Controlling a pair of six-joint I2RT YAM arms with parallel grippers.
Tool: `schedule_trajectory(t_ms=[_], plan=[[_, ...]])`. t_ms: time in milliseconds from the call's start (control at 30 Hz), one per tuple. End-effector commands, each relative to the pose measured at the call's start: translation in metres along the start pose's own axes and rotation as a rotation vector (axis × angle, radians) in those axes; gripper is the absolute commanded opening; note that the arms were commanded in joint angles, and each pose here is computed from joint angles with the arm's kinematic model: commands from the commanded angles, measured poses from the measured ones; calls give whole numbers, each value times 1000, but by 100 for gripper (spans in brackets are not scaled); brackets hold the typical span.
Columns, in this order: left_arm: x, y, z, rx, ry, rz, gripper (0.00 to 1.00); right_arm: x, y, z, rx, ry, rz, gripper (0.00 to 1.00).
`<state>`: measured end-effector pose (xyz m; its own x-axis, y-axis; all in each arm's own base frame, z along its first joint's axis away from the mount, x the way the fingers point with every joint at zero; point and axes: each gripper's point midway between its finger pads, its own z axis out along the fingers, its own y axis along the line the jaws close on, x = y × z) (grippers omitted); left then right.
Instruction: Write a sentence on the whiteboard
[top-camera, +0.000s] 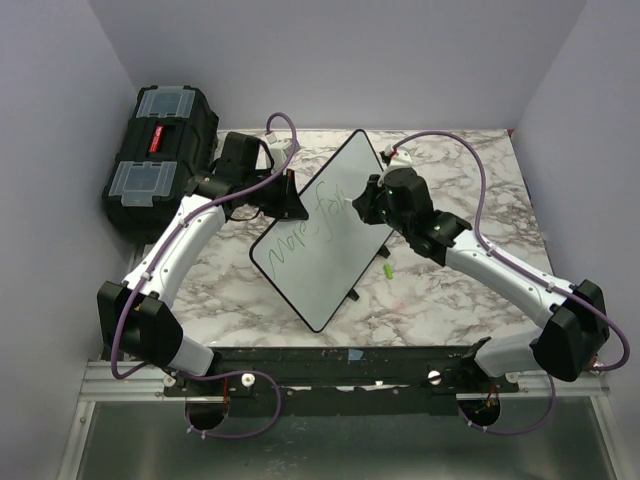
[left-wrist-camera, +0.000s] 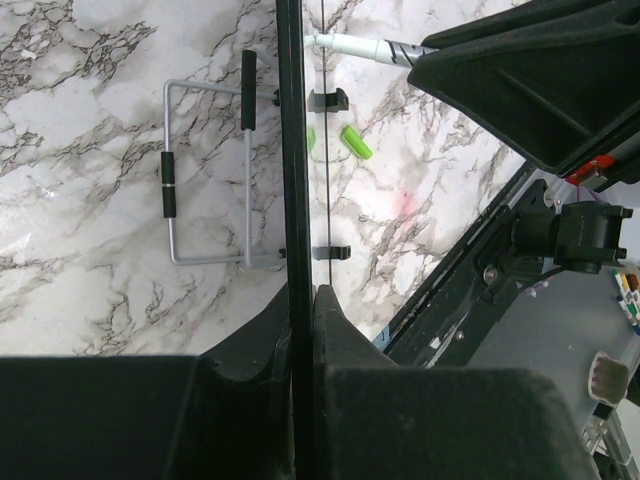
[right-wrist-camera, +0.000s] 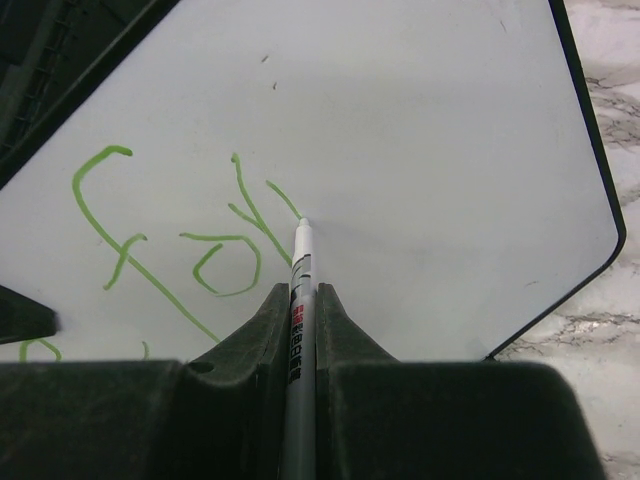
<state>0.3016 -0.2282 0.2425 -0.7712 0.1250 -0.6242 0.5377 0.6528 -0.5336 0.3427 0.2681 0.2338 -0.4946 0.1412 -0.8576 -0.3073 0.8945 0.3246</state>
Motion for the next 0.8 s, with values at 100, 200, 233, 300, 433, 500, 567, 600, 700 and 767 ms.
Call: schedule_trajectory(t_ms=[100, 200, 233, 300, 433, 500, 567, 600, 700, 767], plan=[[0, 6, 5, -32, -1, 141, 0, 18, 1, 0, -17, 47, 6, 1], [0, 7, 5, -33, -1, 141, 0, 10, 2, 2, -14, 31, 2, 1], [1, 7, 5, -33, 0, 142, 0, 7, 4, 2, -14, 26, 0, 1], [1, 6, 5, -31, 1, 142, 0, 1, 6, 3, -19, 17, -10, 1], [1, 5, 5, -30, 1, 143, 0, -9, 10, 7, -17, 2, -28, 1], [2, 5, 5, -30, 1, 144, 0, -14, 11, 8, -16, -6, -33, 1], [1, 5, 5, -30, -1, 145, 0, -19, 13, 10, -14, -15, -34, 1], [1, 5, 5, -29, -1, 145, 0, -21, 14, 11, -14, -19, -35, 1], [1, 5, 5, -30, -1, 144, 0, -26, 16, 13, -14, -27, -37, 1], [1, 6, 5, -31, -1, 144, 0, -28, 17, 14, -14, -31, -39, 1]])
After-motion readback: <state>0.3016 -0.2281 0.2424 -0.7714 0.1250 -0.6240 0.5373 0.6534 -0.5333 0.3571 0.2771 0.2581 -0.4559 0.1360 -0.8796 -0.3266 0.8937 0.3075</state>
